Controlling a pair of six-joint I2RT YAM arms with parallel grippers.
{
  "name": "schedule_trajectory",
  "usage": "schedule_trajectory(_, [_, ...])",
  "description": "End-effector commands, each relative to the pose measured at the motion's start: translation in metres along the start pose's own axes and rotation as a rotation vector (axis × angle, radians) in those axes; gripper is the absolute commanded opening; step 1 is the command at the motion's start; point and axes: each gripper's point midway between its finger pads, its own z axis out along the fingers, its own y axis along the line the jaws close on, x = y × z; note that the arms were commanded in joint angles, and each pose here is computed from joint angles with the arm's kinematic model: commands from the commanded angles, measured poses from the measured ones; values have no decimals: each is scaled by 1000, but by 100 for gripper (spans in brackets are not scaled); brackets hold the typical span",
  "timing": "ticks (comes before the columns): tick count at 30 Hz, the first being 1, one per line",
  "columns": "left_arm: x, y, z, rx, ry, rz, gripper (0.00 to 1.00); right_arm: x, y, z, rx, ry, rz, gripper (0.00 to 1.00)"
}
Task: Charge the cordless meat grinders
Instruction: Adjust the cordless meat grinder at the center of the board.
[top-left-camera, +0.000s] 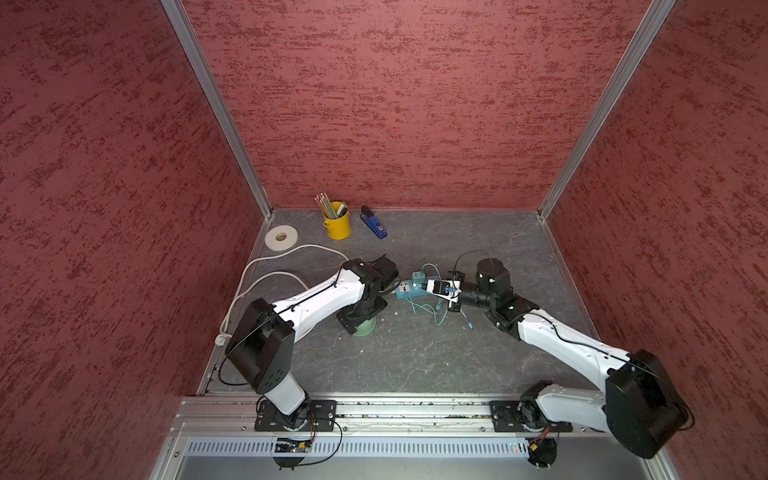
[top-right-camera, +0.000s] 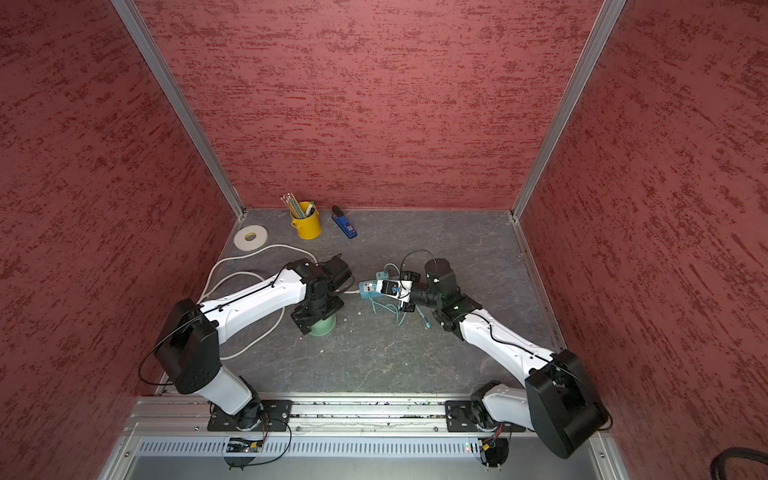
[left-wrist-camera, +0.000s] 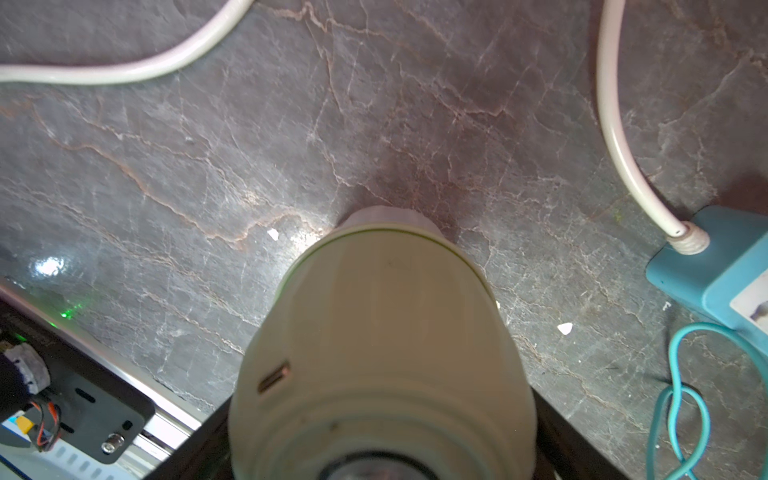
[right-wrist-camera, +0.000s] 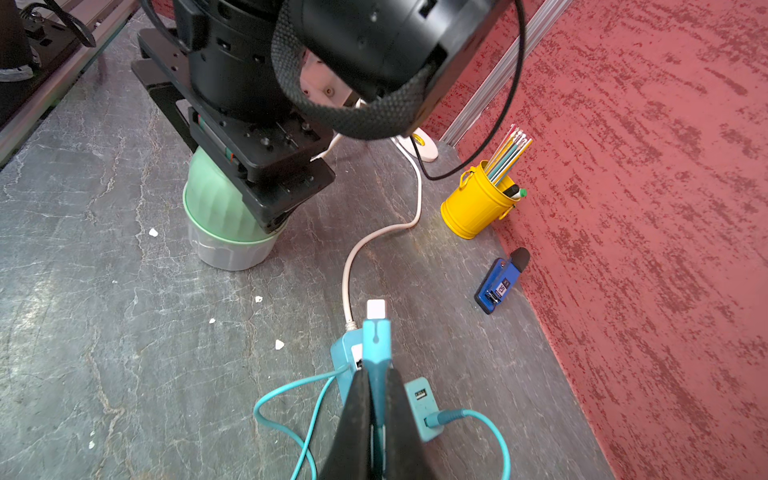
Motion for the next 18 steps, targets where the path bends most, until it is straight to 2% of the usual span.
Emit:
schedule_trajectory(1, [-12,-1,-3,-11,-70,123,59,-7,5,-7,2,-18,11,0])
schedule_trajectory(4, [-14,-13,-7,47,-93,284,39,-7,8,-10,3,-16,24,0])
schedule_trajectory(8, [-11,-27,-13,127,-122,508,25,-6,12,-17,13,-6,38,0])
schedule_trajectory(10, [-10,-31,-19,171,-147,613,11,-6,14,-21,22,1,45,0])
schedule_trajectory(12, [-6,-37,-28,239,-160,720,2,-6,13,-24,32,9,53,0])
schedule_trajectory(18, [-8,-48,-67,402,-299,1012,0,-9,17,-36,49,15,84,0])
